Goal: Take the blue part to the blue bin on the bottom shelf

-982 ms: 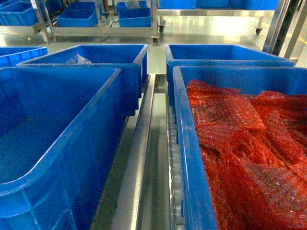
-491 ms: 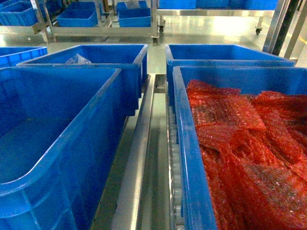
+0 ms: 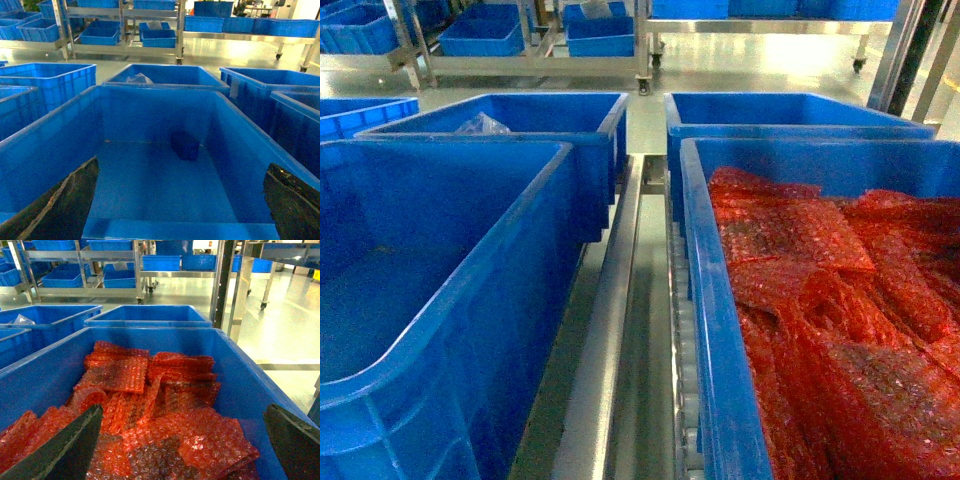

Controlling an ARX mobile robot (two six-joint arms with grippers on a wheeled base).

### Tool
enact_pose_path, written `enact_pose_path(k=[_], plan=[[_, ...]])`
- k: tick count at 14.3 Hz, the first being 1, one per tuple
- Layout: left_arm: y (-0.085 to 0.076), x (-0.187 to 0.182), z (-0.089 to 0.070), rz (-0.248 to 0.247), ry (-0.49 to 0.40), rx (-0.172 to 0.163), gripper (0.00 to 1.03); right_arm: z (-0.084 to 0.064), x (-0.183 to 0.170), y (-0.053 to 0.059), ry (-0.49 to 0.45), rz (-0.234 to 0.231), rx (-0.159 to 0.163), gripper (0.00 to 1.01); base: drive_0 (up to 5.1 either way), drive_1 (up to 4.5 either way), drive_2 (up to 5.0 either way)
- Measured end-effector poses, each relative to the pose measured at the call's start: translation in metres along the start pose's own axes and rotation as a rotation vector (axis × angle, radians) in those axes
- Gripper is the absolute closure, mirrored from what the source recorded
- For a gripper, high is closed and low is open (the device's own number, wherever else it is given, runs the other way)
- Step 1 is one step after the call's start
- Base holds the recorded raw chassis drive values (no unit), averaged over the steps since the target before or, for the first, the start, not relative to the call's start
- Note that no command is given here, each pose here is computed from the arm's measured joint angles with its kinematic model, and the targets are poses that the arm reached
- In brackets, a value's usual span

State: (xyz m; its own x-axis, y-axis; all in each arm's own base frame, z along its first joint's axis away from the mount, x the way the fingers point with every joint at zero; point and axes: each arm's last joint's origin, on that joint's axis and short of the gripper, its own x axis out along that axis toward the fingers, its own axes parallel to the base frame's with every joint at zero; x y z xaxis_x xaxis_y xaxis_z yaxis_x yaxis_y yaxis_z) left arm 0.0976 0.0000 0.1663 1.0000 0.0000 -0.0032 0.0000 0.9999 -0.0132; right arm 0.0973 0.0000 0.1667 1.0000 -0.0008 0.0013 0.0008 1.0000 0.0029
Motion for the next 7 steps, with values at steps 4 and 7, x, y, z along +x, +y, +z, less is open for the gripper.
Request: enact_pose_path(k=[4, 7], plan=[[0.0, 0.0, 0.0, 0.0, 0.0, 0.0, 0.05, 0.0, 0.0, 0.0, 0.0, 0.0, 0.0, 0.03, 0.0, 0.0, 0.0], [0.0, 0.0, 0.0, 0.0, 0.0, 0.0, 0.05, 0.0, 0.0, 0.0, 0.0, 0.0, 0.0, 0.03, 0.0, 0.0, 0.0]])
